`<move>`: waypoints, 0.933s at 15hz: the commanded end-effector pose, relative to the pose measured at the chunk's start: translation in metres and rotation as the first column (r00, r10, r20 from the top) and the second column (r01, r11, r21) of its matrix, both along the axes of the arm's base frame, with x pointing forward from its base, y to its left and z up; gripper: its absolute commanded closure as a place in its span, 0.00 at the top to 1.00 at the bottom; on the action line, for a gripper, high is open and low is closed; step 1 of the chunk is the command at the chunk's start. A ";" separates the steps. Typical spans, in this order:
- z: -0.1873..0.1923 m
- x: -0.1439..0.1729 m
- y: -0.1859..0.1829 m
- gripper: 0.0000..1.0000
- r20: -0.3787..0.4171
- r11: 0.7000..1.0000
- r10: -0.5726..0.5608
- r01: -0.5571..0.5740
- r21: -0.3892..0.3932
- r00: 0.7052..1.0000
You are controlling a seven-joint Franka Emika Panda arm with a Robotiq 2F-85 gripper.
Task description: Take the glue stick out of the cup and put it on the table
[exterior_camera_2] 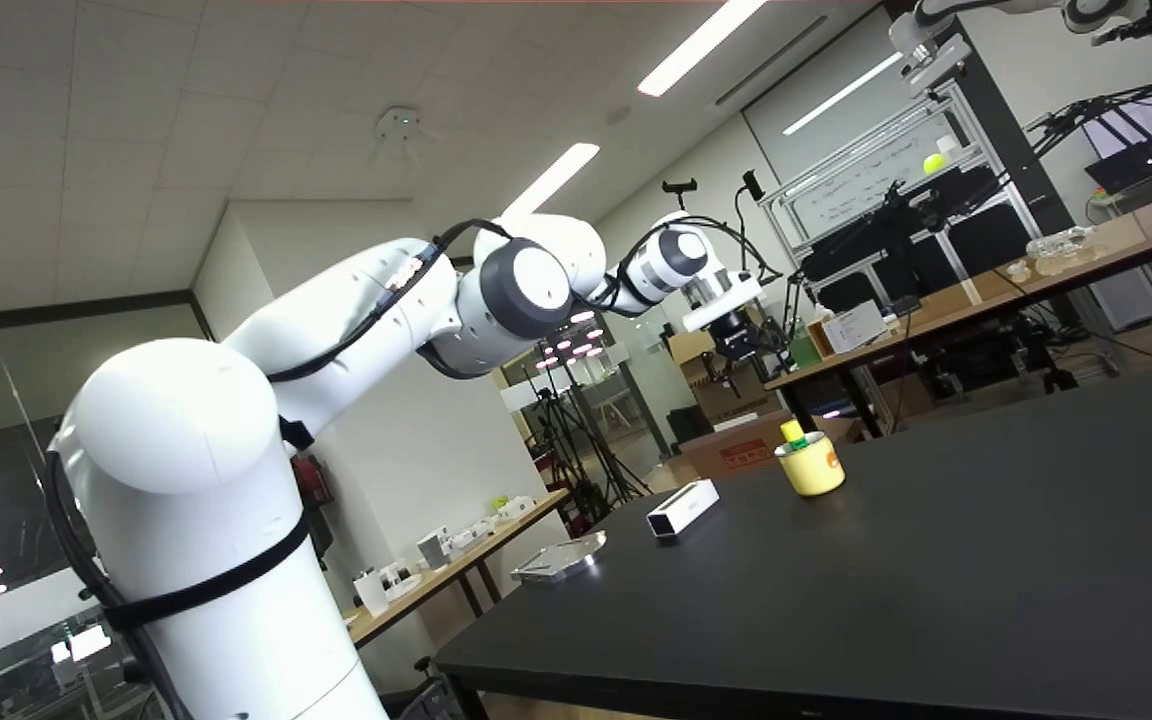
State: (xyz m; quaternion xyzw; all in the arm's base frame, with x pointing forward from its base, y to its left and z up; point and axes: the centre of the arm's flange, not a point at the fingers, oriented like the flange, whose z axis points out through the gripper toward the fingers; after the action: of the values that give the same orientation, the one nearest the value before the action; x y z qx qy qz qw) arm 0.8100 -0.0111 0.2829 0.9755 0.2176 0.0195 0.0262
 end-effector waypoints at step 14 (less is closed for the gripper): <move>-0.110 0.038 -0.011 0.67 0.046 0.994 -0.034 0.029 0.108 0.998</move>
State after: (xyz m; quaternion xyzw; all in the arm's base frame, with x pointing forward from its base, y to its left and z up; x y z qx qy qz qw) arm 0.8118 -0.0159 0.1738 0.9777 0.2055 0.0411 -0.0127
